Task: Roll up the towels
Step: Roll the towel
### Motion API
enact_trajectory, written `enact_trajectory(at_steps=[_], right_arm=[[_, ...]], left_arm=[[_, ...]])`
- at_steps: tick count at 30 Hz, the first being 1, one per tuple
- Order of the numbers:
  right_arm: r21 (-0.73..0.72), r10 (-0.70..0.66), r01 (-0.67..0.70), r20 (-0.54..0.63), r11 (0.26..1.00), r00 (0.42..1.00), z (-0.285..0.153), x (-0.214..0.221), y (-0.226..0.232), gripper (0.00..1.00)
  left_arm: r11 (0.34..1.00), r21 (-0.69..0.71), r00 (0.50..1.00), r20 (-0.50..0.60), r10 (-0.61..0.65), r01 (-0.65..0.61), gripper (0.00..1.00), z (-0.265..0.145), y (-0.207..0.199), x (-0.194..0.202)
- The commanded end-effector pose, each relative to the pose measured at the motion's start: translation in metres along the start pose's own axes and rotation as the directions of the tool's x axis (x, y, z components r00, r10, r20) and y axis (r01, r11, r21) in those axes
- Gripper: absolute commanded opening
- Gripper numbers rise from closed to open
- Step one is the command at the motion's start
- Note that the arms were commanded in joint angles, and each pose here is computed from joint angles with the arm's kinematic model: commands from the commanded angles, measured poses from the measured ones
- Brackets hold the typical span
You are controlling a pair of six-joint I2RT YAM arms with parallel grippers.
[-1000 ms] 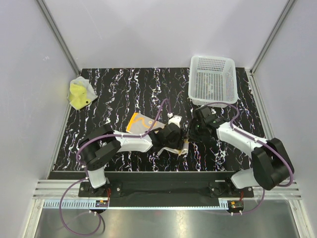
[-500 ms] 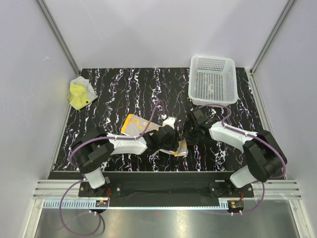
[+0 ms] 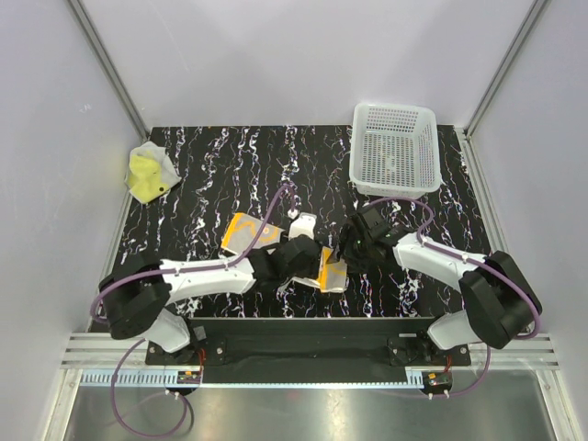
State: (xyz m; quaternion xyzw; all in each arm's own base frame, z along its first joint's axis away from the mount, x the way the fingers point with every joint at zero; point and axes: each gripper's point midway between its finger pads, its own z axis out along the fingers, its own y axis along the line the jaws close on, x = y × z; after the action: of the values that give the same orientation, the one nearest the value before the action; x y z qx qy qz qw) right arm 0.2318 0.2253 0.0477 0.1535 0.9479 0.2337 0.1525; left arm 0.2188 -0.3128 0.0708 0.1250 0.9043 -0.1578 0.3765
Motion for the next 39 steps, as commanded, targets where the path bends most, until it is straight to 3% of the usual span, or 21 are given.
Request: enact_trajectory(at_steps=[1, 4, 9, 16, 25, 30, 39], right_arm=[[-0.058, 0.002, 0.0, 0.023, 0.998, 1.0, -0.001, -0.003, 0.012, 0.62], [-0.068, -0.004, 0.005, 0.018, 0.998, 1.0, 0.0, -0.002, 0.015, 0.62], [-0.077, -0.019, 0.02, 0.022, 0.997, 1.0, -0.002, -0.005, 0.019, 0.63], [-0.095, -0.027, 0.028, 0.011, 0.995, 1.0, -0.004, -0.003, 0.023, 0.63], [-0.121, -0.025, 0.026, 0.012, 0.992, 1.0, -0.012, 0.0, 0.025, 0.63], [-0.121, -0.024, 0.025, 0.01, 0.992, 1.0, -0.014, 0.001, 0.023, 0.63], [-0.125, -0.021, 0.021, 0.004, 0.992, 1.0, -0.014, 0.004, 0.023, 0.63]], left_arm=[[0.997, 0.004, 0.985, 0.155, 0.071, -0.072, 0.63, -0.027, -0.018, -0.026], [0.991, 0.029, 0.967, 0.224, 0.122, -0.132, 0.64, -0.041, -0.04, -0.033], [0.967, 0.037, 0.934, 0.271, 0.233, -0.252, 0.69, -0.048, -0.08, -0.01], [0.943, 0.026, 0.92, 0.229, 0.318, -0.332, 0.73, -0.026, -0.118, 0.015], [0.924, -0.07, 0.909, 0.164, 0.383, -0.377, 0.75, 0.003, -0.119, 0.031], [0.932, -0.09, 0.923, 0.136, 0.36, -0.351, 0.47, 0.011, -0.11, 0.038], [0.94, -0.092, 0.936, 0.1, 0.336, -0.328, 0.34, 0.019, -0.095, 0.046]])
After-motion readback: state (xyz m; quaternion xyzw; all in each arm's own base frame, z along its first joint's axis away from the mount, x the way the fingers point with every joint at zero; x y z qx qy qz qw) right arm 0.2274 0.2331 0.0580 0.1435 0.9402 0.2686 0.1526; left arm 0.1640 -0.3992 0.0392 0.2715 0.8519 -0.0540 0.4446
